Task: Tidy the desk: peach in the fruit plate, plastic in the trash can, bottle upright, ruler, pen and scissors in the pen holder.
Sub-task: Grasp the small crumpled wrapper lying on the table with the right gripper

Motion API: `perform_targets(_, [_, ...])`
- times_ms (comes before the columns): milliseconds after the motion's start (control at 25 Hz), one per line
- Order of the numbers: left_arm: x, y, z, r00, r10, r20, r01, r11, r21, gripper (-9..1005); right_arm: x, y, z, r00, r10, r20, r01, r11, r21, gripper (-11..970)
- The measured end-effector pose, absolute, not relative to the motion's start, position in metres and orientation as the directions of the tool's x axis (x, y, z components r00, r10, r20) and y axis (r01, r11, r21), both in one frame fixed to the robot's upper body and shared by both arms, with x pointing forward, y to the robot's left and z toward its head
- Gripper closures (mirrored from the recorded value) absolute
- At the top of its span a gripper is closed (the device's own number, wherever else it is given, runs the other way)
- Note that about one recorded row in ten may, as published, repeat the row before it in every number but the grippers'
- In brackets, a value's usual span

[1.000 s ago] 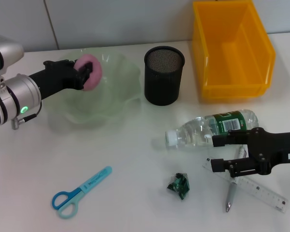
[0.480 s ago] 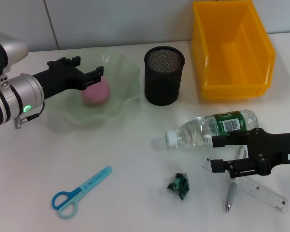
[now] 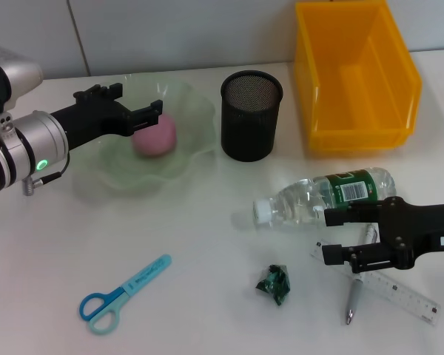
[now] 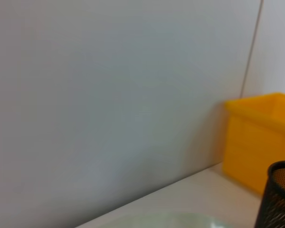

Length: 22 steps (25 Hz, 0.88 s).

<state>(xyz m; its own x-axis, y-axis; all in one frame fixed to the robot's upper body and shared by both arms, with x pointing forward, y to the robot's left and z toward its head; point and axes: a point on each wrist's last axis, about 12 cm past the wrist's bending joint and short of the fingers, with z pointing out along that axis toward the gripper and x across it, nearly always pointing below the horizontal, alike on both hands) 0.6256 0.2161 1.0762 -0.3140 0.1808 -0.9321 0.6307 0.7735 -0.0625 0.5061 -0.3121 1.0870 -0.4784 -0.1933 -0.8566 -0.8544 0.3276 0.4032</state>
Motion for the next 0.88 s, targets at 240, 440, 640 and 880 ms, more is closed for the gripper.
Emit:
perform_targets(240, [0.610, 0.215, 1.102, -0.336, 0.028, -0.942, 0.755, 0.606, -0.251, 128, 0.506, -0.313, 1.087, -0.478, -0.195, -0.857, -0.855, 0.329, 0.402, 145])
perform_targets(440, [0.585, 0.227, 1.130, -0.325, -0.044, -0.945, 0.881, 0.350, -0.319, 128, 0.507, -0.315, 1.088, -0.477, -0.198, -0.856, -0.854, 0.333, 0.399, 145])
perform_targets(640, [0.558, 0.236, 1.125, -0.345, 0.062, -0.937, 0.925, 0.192, -0.328, 128, 0.507, -0.319, 1.093, -0.471, -0.201, -0.859, -0.860, 0.318, 0.398, 146])
perform_targets(880, [0.538, 0.237, 1.101, -0.377, 0.257, -0.890, 0.925, 0.150, -0.348, 128, 0.508, -0.323, 1.098, -0.476, -0.211, -0.854, -0.860, 0.313, 0.402, 146])
